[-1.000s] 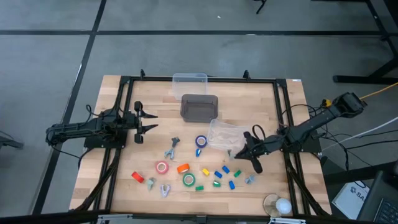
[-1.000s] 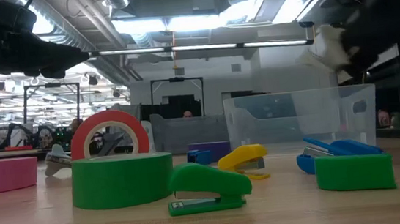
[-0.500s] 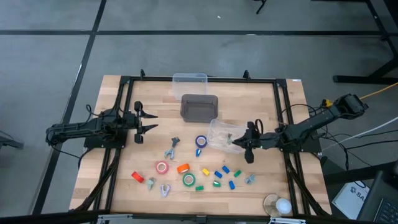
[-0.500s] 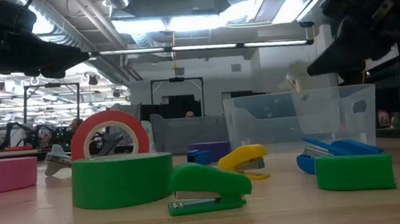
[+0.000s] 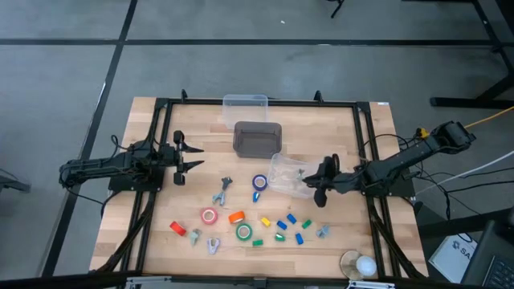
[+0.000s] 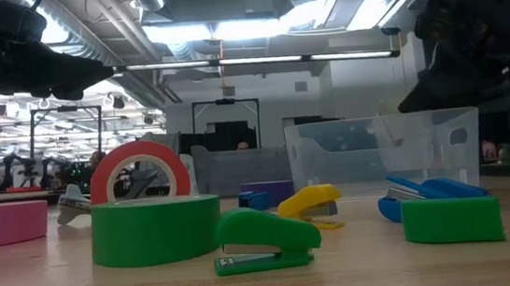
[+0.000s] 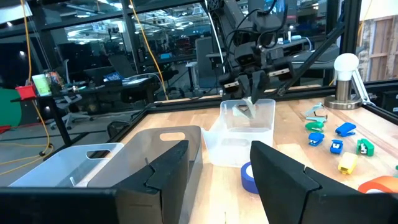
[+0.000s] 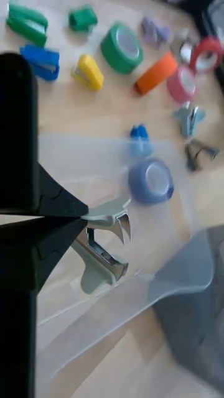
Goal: Pick and place Stapler, Stapler remover, tape
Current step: Put the gray staple remover into the bottom transparent bin
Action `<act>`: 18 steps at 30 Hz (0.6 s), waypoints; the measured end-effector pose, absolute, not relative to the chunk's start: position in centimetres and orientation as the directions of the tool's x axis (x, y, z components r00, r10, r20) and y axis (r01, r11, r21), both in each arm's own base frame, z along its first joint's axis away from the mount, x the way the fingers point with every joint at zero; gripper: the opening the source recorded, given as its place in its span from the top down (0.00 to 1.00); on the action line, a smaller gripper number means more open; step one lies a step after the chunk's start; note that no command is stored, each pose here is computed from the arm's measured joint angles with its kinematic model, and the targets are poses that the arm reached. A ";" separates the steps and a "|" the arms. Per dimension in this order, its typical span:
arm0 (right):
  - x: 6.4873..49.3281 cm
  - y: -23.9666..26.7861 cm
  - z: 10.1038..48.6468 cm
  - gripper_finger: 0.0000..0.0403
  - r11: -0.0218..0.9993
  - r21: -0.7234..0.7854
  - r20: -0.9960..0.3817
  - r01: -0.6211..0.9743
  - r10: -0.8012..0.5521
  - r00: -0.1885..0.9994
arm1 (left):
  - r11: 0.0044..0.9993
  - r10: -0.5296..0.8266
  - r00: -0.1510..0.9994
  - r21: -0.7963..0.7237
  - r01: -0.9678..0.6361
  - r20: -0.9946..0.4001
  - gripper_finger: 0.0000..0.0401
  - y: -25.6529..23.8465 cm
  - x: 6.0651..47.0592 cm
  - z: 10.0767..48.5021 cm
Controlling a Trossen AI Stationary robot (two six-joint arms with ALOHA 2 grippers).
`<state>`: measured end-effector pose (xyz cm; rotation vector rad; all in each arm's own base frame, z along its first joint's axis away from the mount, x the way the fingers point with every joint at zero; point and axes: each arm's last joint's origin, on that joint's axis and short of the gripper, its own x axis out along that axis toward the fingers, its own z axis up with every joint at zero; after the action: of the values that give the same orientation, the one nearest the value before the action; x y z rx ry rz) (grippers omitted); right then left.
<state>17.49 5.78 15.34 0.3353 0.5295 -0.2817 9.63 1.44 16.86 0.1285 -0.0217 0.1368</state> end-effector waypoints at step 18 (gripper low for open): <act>17.2 5.7 18.3 0.97 0.876 0.080 -0.748 0.476 -0.263 0.610 | 0.982 0.135 0.990 0.126 -0.138 0.030 0.58 1.4 9.6 16.9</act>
<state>17.20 5.67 18.28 0.2841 0.8100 -0.4329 9.63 1.44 16.85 0.1285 -0.0212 0.1371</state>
